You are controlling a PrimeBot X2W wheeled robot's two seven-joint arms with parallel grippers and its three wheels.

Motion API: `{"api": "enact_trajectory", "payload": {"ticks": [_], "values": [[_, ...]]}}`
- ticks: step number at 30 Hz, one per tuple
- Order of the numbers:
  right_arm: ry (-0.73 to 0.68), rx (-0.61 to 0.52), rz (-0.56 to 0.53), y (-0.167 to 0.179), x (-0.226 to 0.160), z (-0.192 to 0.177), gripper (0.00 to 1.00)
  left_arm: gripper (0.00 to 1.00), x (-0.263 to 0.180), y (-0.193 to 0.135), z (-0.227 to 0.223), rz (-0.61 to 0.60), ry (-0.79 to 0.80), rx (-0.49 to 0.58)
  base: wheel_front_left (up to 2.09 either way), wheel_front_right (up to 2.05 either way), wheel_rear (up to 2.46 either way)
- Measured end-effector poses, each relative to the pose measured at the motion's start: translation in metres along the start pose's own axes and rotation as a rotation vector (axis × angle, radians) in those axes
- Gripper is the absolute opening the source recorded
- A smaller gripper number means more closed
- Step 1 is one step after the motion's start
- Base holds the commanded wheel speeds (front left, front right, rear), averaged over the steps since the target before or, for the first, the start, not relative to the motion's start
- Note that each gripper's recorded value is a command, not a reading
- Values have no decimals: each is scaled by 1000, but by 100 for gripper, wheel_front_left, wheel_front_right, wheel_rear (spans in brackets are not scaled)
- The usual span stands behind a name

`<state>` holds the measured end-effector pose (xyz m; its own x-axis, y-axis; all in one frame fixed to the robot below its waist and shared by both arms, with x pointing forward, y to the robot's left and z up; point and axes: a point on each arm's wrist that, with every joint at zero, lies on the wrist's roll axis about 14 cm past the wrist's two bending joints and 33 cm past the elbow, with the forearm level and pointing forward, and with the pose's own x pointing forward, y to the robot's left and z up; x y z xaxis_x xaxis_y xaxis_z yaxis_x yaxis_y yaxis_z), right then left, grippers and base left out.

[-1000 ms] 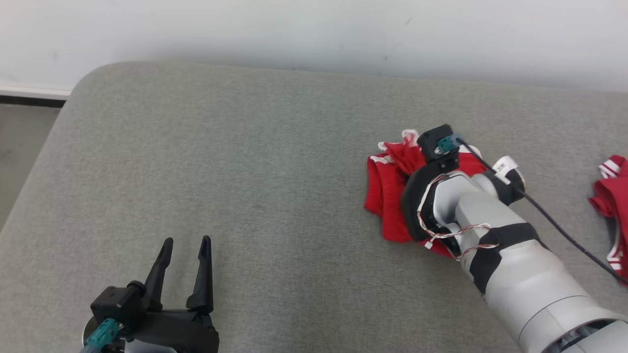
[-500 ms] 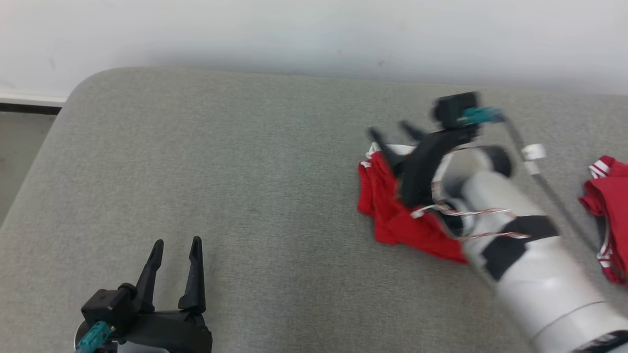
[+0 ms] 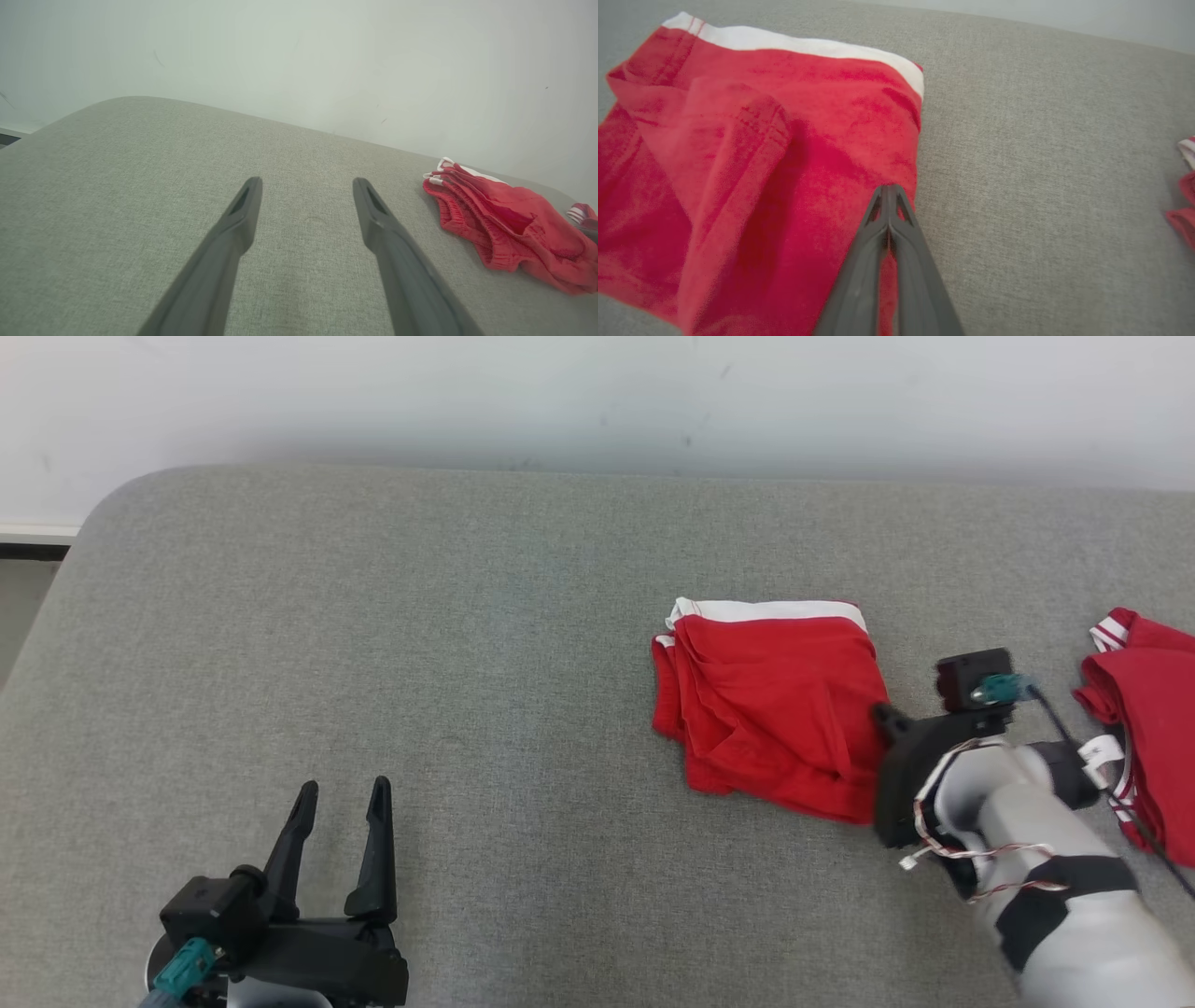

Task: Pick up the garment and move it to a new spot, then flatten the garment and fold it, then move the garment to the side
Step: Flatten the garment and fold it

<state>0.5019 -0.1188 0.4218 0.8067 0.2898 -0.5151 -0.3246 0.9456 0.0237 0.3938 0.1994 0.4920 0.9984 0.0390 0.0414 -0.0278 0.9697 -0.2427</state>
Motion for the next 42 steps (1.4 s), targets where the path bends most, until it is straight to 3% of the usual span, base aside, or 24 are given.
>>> {"api": "enact_trajectory", "payload": {"ticks": [17,23,27,28,29,30,31,36,42], "values": [[36,-171,384,161,-22,-19,0,100,0,-2,9,-10,-24,10,0,0,0],[-47,-149,443,178,-36,0,0,100,-3,-1,11,-7,-30,12,0,0,0],[-191,-77,396,154,-46,32,0,100,-4,-2,19,-12,-51,28,0,0,0],[-234,-53,377,146,-49,40,15,100,-5,-2,21,-15,-56,36,0,0,0],[-275,-27,354,136,-53,47,46,100,-5,-2,23,-15,-62,40,0,0,0],[-315,-7,330,127,-57,54,86,100,-6,-3,25,-16,-67,44,0,0,0],[-356,15,301,115,-62,60,100,100,-7,-4,26,-19,-72,49,0,0,0],[-511,109,164,64,-91,73,100,100,-11,-9,30,-36,-83,71,0,0,0],[-568,123,11,12,-122,62,100,100,-11,-14,33,-55,-91,84,0,0,0]]}}
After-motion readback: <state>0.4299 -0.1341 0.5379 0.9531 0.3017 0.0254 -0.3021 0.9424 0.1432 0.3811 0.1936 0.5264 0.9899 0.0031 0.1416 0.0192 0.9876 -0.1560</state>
